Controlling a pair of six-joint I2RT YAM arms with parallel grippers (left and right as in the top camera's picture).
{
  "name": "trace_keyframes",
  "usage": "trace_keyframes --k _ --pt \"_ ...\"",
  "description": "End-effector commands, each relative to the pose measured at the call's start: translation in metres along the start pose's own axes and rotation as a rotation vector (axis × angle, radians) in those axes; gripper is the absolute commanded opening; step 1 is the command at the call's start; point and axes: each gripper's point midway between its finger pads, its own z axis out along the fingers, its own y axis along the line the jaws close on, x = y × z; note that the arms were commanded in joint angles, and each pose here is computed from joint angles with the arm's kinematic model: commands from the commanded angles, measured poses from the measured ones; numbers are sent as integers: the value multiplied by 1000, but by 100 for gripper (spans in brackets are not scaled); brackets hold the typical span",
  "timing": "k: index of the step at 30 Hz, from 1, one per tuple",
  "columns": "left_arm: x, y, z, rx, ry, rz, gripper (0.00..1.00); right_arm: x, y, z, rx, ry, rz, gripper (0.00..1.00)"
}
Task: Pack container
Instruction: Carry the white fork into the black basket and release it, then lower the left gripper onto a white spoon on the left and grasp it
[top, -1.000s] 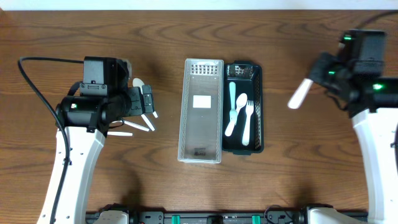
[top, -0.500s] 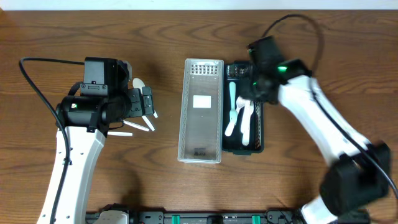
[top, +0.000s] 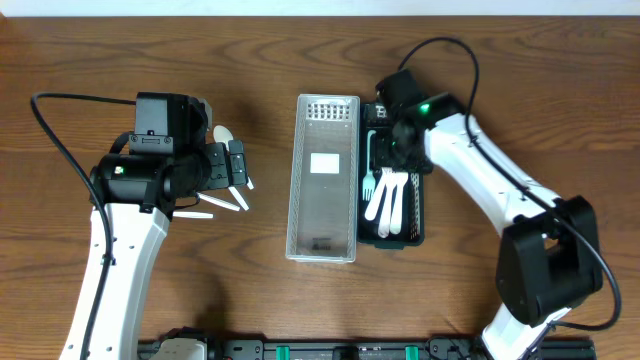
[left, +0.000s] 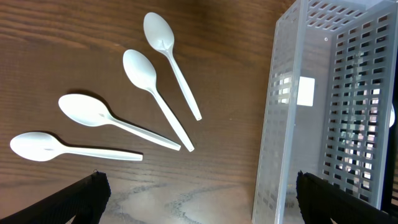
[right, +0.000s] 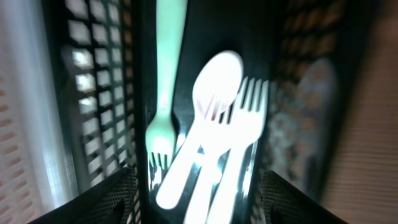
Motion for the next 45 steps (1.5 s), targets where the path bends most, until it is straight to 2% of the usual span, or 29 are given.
trace_keyframes --k 1,6,11,18,21,27,32,37,45 --pt "-6 1 -5 -6 -23 9 98 -47 -4 -80 -59 -205 -29 66" --pt "-20 12 0 -73 -68 -15 98 -76 -39 -161 -70 -377 43 67" --pt "-32 30 30 -119 -54 -180 98 -76 -86 -201 -46 -455 152 65" --pt "-18 70 91 -214 86 -444 98 -49 -140 -190 42 -325 237 65" --pt "-6 101 93 -301 111 -654 98 -44 -150 -182 60 -284 250 65" --pt "21 142 86 -376 143 -941 98 -42 -157 -173 73 -254 260 65" --pt "57 143 100 -378 225 -1037 98 -48 -157 -170 72 -265 254 65" --pt "101 148 117 -438 262 -1217 98 -49 -157 -169 72 -264 254 64" --pt "120 162 123 -460 261 -1268 98 -46 -157 -168 74 -251 255 64"
